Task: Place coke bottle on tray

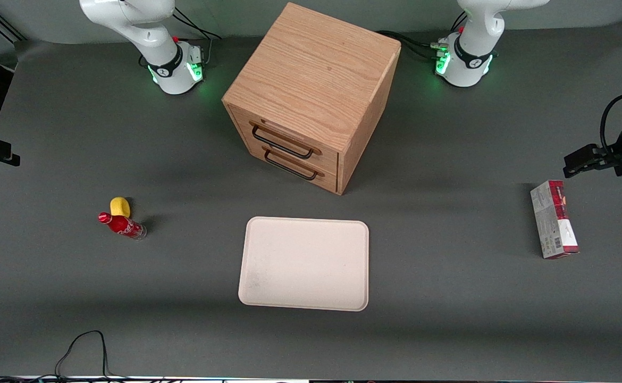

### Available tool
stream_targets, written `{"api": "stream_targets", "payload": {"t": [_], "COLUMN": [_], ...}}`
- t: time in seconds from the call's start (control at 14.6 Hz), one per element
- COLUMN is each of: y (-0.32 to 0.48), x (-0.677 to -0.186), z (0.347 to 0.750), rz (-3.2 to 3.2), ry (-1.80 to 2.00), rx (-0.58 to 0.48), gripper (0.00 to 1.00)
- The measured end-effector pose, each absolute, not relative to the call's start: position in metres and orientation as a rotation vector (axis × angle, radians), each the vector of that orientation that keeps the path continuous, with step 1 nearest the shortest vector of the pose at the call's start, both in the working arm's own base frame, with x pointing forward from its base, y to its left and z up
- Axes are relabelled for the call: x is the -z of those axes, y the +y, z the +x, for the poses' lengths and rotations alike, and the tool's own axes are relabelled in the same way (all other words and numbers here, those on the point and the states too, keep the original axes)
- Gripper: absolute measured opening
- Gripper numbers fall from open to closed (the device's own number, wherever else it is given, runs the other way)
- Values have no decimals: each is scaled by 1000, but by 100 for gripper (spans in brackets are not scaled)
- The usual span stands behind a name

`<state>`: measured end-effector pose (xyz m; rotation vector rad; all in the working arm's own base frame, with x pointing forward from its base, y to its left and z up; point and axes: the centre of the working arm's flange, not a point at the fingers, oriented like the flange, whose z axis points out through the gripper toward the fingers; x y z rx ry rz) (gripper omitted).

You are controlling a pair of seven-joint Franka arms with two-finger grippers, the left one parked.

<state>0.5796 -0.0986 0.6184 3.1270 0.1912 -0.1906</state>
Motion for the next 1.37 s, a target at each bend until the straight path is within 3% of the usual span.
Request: {"api": "stream_targets", "payload": {"t": [0.48, 0.82, 1.37], "y": [-88, -82, -81], "x": [-576, -481, -376], "z": [603, 626, 609], "rz": [3123, 3113, 3103], "ry": [219, 242, 252], "rx": [260, 226, 128], "gripper": [100, 100, 100]}}
